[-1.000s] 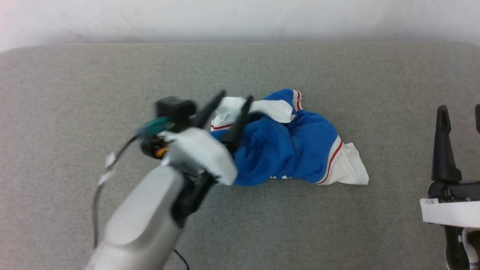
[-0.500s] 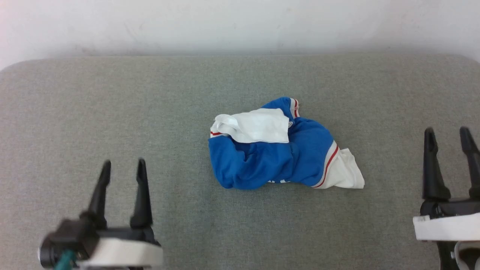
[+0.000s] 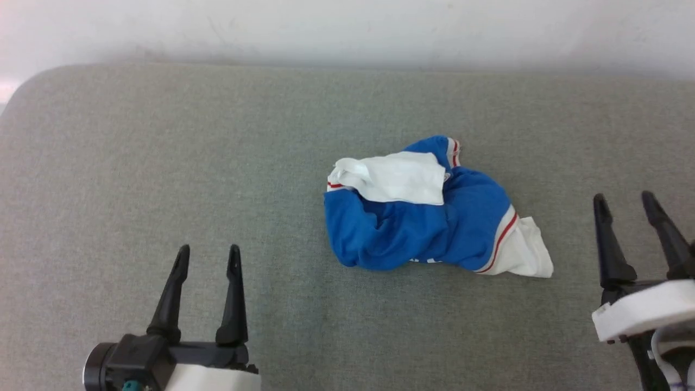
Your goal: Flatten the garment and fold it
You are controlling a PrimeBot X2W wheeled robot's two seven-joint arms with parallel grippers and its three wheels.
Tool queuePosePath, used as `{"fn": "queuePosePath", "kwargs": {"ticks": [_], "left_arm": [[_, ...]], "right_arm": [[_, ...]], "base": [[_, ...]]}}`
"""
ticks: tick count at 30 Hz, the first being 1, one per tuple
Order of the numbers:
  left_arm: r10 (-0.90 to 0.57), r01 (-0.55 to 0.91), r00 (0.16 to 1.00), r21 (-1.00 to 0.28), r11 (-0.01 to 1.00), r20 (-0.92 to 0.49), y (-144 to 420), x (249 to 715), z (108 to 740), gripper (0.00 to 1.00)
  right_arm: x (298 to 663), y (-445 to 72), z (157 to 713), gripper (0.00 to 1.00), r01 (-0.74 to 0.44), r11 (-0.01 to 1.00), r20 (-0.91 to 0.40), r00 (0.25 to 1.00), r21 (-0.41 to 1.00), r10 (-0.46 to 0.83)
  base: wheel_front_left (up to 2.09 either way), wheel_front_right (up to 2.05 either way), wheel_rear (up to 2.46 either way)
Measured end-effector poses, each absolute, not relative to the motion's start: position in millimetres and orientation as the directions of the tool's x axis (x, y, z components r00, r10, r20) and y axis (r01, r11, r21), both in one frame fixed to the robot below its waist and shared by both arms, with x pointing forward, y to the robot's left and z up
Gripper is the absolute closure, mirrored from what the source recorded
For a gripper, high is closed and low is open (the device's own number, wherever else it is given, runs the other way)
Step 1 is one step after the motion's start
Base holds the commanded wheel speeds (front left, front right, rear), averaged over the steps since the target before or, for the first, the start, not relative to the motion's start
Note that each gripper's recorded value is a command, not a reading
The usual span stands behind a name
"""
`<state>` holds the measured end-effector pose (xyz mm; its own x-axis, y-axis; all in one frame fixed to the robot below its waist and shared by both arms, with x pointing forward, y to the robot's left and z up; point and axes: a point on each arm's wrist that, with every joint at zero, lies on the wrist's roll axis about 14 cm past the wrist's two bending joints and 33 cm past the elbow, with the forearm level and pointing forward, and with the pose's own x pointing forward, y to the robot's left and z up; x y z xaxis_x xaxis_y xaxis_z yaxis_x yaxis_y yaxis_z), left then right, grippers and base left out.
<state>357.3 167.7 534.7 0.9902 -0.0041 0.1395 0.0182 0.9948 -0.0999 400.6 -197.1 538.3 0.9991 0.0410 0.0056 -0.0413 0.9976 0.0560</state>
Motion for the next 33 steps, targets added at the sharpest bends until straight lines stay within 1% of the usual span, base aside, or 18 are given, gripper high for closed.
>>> {"fn": "queuePosePath", "kwargs": {"ticks": [5, 8, 10, 13, 15, 16, 17, 18, 19, 24, 27, 30, 33], "left_arm": [[-0.008, 0.024, 0.991, -0.112, 0.993, 0.136, 163.0, 367.9, 530.6, 0.00], [0.002, 0.012, 0.993, -0.123, 0.992, 0.117, 163.1, 372.3, 523.2, 0.00], [0.013, 0.000, 0.995, -0.124, 0.992, 0.098, 164.6, 374.0, 516.6, 0.00], [0.033, -0.022, 0.996, -0.124, 0.992, 0.083, 169.8, 376.7, 510.7, 0.00], [0.049, -0.039, 0.996, -0.124, 0.991, 0.077, 174.5, 377.5, 508.7, 0.00], [0.060, -0.050, 0.995, -0.124, 0.991, 0.075, 176.9, 377.7, 508.0, 0.00], [0.066, -0.056, 0.995, -0.123, 0.991, 0.074, 178.9, 378.0, 507.4, 0.00], [0.072, -0.063, 0.995, -0.120, 0.991, 0.071, 181.1, 377.9, 506.5, 0.00], [0.080, -0.071, 0.995, -0.119, 0.990, 0.067, 183.3, 377.5, 505.2, 0.00], [0.097, -0.088, 0.993, -0.122, 0.989, 0.064, 189.4, 376.0, 504.2, 0.00], [0.098, -0.087, 0.992, -0.130, 0.988, 0.081, 189.9, 376.5, 508.9, 0.00], [0.087, -0.073, 0.991, -0.138, 0.988, 0.098, 187.1, 377.1, 513.9, 0.00], [0.077, -0.059, 0.990, -0.145, 0.988, 0.118, 183.6, 376.9, 520.0, 0.00]], "right_arm": [[420.3, -203.2, 494.3, 0.00, -0.079, 0.996, -0.194, 0.978, -0.034, 0.071], [426.6, -195.8, 460.2, 0.00, -0.134, 0.990, -0.323, 0.940, -0.051, 0.111], [424.6, -187.5, 434.2, 0.00, -0.183, 0.982, -0.423, 0.895, -0.055, 0.143], [418.3, -179.9, 398.7, 0.00, -0.224, 0.974, -0.549, 0.819, -0.038, 0.167], [416.8, -172.0, 383.7, 0.00, -0.249, 0.968, -0.597, 0.779, -0.018, 0.189], [418.6, -167.2, 380.9, 0.05, -0.258, 0.966, -0.604, 0.771, -0.006, 0.203], [421.4, -163.2, 380.0, 0.57, -0.267, 0.964, -0.604, 0.768, 0.002, 0.214], [424.2, -159.9, 379.7, 0.96, -0.271, 0.962, -0.601, 0.768, 0.010, 0.223], [426.8, -156.9, 379.7, 1.00, -0.275, 0.961, -0.597, 0.768, 0.016, 0.230], [430.9, -151.6, 387.1, 1.00, -0.287, 0.958, -0.565, 0.787, 0.017, 0.246], [443.7, -159.8, 412.6, 1.00, -0.271, 0.963, -0.492, 0.840, -0.013, 0.230], [459.9, -184.7, 454.3, 1.00, -0.213, 0.975, -0.383, 0.908, -0.070, 0.171], [459.9, -225.6, 488.6, 1.00, -0.103, 0.988, -0.302, 0.951, -0.117, 0.064]], "base": [[0.00, 0.00, 0.00], [0.00, 0.00, 0.00], [0.00, 0.00, 0.00], [0.00, 0.00, 0.00], [0.00, 0.00, 0.00], [0.00, 0.00, 0.00], [0.00, 0.00, 0.00], [0.00, 0.00, 0.00], [0.00, 0.00, 0.00], [0.00, 0.00, 0.00], [0.00, 0.00, 0.00], [0.00, 0.00, 0.00], [0.00, 0.00, 0.00]]}}
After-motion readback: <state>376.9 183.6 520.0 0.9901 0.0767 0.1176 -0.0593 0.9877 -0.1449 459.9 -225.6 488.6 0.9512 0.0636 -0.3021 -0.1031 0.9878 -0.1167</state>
